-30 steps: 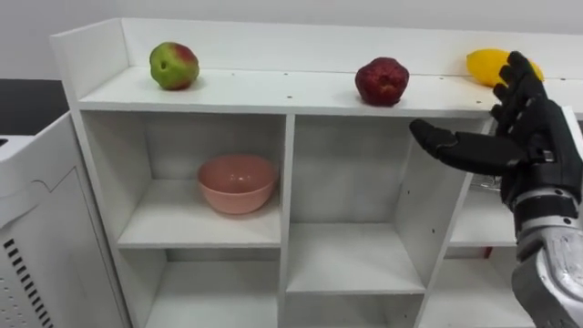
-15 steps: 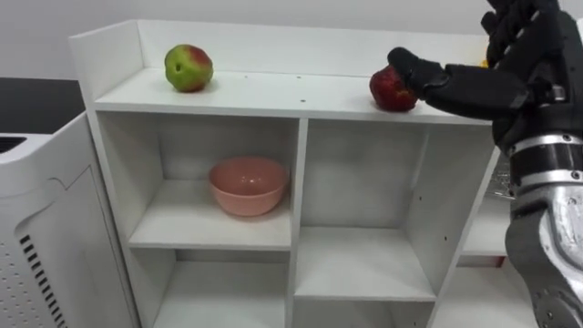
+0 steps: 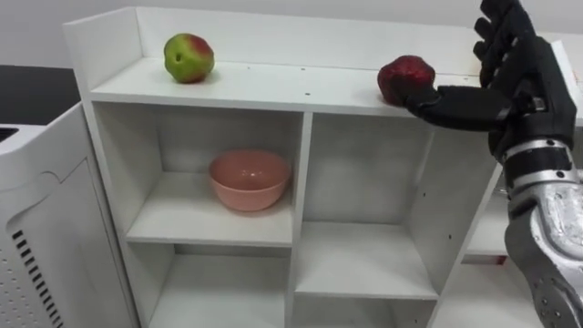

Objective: Arrange fruit in the closet

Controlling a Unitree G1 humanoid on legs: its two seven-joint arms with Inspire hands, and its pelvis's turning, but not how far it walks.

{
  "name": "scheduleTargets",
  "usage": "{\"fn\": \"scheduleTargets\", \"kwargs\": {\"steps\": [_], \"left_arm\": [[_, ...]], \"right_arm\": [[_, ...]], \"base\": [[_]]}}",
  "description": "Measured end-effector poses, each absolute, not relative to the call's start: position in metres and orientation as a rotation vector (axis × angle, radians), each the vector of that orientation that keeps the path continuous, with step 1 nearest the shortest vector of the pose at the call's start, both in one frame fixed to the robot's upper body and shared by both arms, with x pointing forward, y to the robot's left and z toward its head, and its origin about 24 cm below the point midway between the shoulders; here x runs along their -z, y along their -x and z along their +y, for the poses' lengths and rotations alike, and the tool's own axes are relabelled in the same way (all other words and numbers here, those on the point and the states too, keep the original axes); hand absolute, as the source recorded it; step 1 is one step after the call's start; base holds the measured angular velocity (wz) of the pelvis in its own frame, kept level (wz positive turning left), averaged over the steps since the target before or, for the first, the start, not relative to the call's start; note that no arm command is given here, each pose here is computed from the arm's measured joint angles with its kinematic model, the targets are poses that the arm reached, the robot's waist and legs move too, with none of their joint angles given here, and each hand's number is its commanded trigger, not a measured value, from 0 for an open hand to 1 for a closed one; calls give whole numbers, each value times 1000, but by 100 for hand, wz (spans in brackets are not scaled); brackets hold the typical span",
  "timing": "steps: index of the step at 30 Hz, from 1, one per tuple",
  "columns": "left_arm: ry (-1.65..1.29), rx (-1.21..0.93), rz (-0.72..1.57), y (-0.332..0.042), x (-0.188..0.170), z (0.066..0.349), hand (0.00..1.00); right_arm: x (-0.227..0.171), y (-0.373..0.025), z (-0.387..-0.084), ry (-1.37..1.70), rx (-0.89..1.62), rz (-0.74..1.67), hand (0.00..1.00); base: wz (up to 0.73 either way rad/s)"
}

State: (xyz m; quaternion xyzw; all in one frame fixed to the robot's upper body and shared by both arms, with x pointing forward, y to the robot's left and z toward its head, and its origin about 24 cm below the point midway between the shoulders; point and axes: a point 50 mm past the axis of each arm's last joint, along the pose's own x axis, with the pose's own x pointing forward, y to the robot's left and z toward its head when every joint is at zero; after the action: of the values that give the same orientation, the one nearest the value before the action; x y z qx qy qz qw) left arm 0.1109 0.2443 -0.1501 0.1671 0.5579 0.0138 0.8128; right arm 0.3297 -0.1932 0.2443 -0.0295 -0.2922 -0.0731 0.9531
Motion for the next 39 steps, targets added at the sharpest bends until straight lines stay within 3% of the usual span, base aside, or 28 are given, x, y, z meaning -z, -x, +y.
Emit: {"fn": "scheduleTargets", "kwargs": {"steps": [10, 32, 33, 35, 36, 39], "left_arm": [[-366, -29, 1155, -127, 145, 246, 0], [-354, -22, 1194, -124, 145, 249, 0], [-349, -26, 1199, -125, 145, 250, 0], [-338, -28, 1202, -125, 145, 250, 0], [-335, -25, 1208, -125, 145, 250, 0], [-336, -29, 1217, -125, 145, 251, 0]], "right_arm": [[-246, -339, -200, 60, 164, -563, 0], [-224, -352, -201, 99, 126, -443, 0], [-222, -353, -200, 107, 114, -429, 8], [-217, -355, -200, 113, 103, -405, 65], [-217, -355, -200, 116, 102, -405, 100], [-215, -356, -200, 121, 100, -395, 100]], "base": [[0], [0], [4], [4], [4], [6]]}}
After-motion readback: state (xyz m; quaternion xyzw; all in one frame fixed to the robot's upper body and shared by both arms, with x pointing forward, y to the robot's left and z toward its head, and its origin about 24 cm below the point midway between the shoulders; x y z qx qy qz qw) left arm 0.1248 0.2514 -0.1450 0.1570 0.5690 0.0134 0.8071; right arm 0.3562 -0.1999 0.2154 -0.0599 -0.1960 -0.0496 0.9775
